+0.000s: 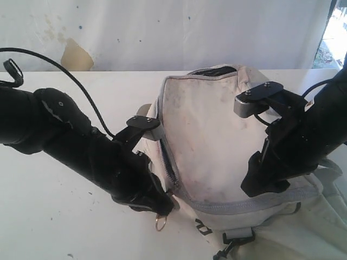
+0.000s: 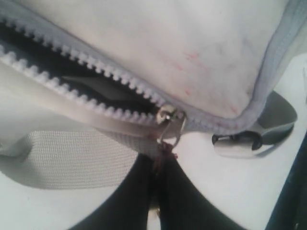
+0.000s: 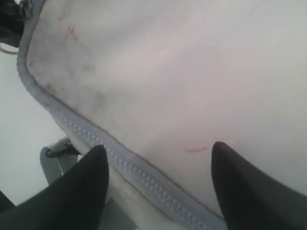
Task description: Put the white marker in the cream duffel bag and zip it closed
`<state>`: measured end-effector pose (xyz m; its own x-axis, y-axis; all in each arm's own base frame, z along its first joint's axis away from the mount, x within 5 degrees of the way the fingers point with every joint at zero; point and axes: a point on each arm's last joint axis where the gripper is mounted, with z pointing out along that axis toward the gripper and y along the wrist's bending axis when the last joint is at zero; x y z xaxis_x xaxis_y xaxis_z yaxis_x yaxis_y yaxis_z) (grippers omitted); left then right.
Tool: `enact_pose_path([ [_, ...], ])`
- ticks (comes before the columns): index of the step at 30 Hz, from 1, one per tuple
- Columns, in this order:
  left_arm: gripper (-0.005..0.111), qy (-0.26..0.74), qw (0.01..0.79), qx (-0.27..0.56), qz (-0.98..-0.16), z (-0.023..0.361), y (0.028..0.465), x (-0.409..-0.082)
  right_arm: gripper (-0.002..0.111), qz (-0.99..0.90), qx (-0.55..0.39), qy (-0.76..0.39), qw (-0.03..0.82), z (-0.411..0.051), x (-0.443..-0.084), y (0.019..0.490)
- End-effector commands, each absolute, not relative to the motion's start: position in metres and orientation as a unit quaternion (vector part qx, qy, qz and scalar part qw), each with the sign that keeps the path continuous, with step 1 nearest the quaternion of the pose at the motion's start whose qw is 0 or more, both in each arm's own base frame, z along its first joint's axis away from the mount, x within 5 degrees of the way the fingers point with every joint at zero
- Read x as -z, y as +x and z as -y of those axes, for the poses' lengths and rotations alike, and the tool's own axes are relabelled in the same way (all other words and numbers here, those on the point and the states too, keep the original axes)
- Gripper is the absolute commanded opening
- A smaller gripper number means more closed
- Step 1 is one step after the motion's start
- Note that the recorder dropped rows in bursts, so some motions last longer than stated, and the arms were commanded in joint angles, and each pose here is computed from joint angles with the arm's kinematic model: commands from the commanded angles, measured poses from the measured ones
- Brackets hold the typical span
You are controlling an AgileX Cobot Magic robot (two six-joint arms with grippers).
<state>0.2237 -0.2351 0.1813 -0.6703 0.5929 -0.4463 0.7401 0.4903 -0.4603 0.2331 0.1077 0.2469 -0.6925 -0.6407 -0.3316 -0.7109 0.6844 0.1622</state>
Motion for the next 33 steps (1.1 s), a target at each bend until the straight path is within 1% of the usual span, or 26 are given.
enact_pose_path([
  [1,0.000,0.425,0.110,0.285,-0.852,0.226,0.217,-0.196,0.058,-0.907,-0.139,-0.375,0.132,-0.107,-0.248,0.232],
  [6,0.000,0.431,0.149,0.269,-0.848,0.222,0.219,-0.208,0.058,-0.898,-0.152,-0.389,0.137,-0.110,-0.248,0.232],
  [11,0.000,0.462,0.176,0.266,-0.827,0.223,0.220,-0.219,0.058,-0.875,-0.197,-0.414,0.154,-0.118,-0.252,0.230],
  [17,0.000,0.471,0.194,0.287,-0.812,0.228,0.221,-0.224,0.058,-0.858,-0.229,-0.430,0.162,-0.124,-0.255,0.228],
  [19,0.000,0.449,0.200,0.291,-0.821,0.231,0.225,-0.219,0.058,-0.858,-0.229,-0.431,0.161,-0.124,-0.255,0.227],
  [23,0.000,0.369,0.199,0.295,-0.859,0.235,0.237,-0.205,0.058,-0.858,-0.229,-0.432,0.157,-0.123,-0.255,0.227],
  [25,0.000,0.324,0.177,0.299,-0.880,0.237,0.239,-0.197,0.058,-0.859,-0.229,-0.432,0.153,-0.123,-0.254,0.226],
  [27,0.000,0.232,0.115,0.321,-0.911,0.239,0.238,-0.189,0.058,-0.860,-0.225,-0.433,0.151,-0.122,-0.254,0.226],
  [28,0.000,0.206,0.089,0.332,-0.916,0.241,0.237,-0.189,0.058,-0.860,-0.225,-0.432,0.150,-0.122,-0.253,0.226],
  [29,0.000,0.198,0.064,0.342,-0.917,0.243,0.235,-0.189,0.058,-0.862,-0.226,-0.429,0.148,-0.122,-0.253,0.225],
  [31,0.000,0.221,0.032,0.354,-0.908,0.246,0.231,-0.192,0.058,-0.864,-0.227,-0.425,0.146,-0.122,-0.252,0.225],
  [33,0.000,0.249,0.023,0.360,-0.899,0.247,0.228,-0.196,0.058,-0.864,-0.228,-0.425,0.143,-0.122,-0.252,0.224],
])
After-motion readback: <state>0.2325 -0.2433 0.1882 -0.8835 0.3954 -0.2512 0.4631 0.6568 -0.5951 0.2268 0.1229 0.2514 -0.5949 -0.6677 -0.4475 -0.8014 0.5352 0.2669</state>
